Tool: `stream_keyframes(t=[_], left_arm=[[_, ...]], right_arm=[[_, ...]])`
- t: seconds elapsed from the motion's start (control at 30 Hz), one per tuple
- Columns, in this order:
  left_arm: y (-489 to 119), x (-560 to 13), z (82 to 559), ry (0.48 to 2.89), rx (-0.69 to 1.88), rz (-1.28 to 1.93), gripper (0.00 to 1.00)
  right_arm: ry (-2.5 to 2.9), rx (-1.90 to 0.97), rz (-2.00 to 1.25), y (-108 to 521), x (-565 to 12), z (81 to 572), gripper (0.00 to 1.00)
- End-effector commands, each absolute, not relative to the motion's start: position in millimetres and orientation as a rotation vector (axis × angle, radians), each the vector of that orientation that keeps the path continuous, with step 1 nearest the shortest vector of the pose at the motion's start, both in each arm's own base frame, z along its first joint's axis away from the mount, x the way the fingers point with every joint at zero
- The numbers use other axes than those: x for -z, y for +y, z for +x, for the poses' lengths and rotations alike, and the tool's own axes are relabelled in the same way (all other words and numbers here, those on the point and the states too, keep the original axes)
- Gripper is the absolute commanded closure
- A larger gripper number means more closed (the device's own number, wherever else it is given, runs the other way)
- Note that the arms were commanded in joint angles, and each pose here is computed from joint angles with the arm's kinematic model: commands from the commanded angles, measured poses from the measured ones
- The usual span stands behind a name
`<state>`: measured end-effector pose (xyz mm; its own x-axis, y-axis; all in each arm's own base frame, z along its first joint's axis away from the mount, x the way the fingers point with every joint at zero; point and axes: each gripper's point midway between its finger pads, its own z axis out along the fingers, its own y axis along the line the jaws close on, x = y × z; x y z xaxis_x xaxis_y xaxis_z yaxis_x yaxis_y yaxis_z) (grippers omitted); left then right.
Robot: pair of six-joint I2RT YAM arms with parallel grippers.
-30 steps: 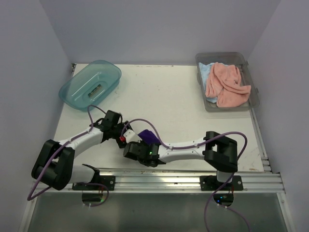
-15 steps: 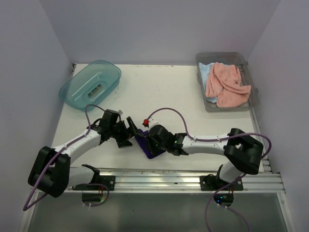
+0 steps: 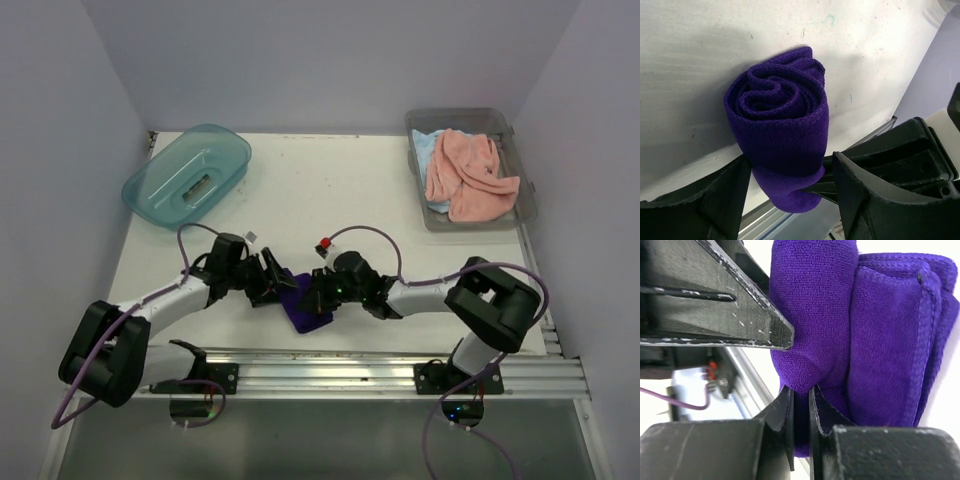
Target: Roll the towels
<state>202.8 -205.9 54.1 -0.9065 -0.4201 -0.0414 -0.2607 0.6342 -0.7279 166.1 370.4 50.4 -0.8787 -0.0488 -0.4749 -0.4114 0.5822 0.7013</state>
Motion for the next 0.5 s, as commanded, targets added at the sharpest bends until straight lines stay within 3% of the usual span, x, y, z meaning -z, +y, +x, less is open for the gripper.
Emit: stream_keyframes(t=[0.0, 0.1, 0.13, 0.17, 0.2, 0.3, 0.47], left_arm=[[-213, -56, 211, 2.605, 1.175, -0.537, 0.33], [-213, -51, 212, 2.618, 1.161, -0.549, 0.41], [-213, -50, 211, 2.622, 1.159, -0.552, 0.44], [-212, -49, 211, 2.628, 1.155, -0.558, 0.48], [-212, -50, 213, 2.627, 1.151, -0.560, 0.49], [-210, -47, 210, 2.668, 1.109, -0.574, 0.51], [-205, -46, 210, 2.714, 1.033, -0.588, 0.53]], right_arm=[[2.468, -1.412, -0.314, 376, -45, 147, 1.00], [2.464, -1.430, -0.310, 378, -47, 147, 1.00], [2.471, -1.424, -0.312, 377, -47, 147, 0.95], [2.473, -1.408, -0.316, 375, -48, 147, 0.88], [2.446, -1.375, -0.334, 375, -52, 152, 0.71], [2.519, -1.089, -0.373, 350, -46, 156, 0.51], [2.418, -0.721, -0.445, 325, -77, 171, 0.44]])
